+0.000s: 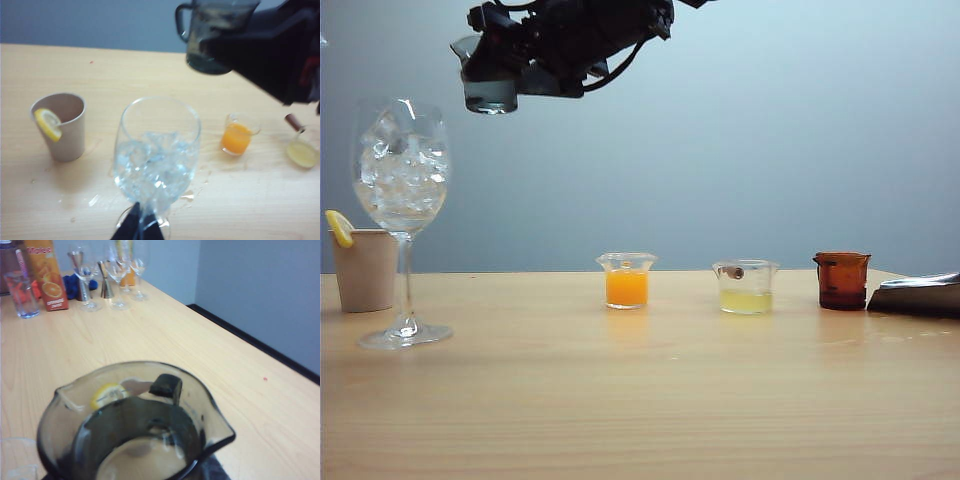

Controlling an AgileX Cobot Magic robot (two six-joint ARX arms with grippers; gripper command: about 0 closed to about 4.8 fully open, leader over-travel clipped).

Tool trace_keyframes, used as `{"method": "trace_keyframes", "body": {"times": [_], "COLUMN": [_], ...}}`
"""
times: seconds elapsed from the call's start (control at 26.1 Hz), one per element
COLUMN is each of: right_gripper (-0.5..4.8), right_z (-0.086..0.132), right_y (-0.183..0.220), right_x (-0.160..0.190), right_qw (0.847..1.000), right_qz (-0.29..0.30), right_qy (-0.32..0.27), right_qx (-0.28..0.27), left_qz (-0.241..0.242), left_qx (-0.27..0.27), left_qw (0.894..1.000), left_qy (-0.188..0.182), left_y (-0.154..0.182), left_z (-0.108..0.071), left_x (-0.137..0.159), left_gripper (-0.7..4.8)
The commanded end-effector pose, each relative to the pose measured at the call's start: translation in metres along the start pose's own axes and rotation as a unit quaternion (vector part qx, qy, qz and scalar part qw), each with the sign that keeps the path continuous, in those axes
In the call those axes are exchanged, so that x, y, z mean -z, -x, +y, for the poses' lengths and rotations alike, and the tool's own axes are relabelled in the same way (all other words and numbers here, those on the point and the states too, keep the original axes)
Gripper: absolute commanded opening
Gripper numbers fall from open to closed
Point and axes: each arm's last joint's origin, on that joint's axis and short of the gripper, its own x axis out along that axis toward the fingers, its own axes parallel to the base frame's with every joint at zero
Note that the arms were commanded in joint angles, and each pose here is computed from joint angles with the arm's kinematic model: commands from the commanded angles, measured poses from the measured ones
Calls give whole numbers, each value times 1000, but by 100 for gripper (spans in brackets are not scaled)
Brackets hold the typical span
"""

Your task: Pick up the first measuring cup from the left, pour the coconut rum inside into the goblet, and finally put the measuring cup back in its original place.

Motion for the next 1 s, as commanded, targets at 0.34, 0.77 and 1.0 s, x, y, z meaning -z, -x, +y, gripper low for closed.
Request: {"method": "trace_keyframes", "body": {"times": [0.34, 0.77, 1.0], "right_gripper": [49, 49, 49], "right_z": [14, 19, 19], "right_y": [4, 3, 3], "right_x": [-18, -18, -18], "right_qw": [996, 989, 986], "right_qz": [-32, -32, -31], "right_qy": [81, 141, 162], "right_qx": [-21, -23, -22], "left_qz": [1, 2, 2], "left_qx": [17, 18, 18], "left_qw": [1000, 1000, 1000], "left_qy": [6, 5, 6], "left_y": [1, 1, 1], "left_z": [-1, -1, -1], "left_x": [-1, -1, -1], "left_gripper": [-6, -6, -6]}}
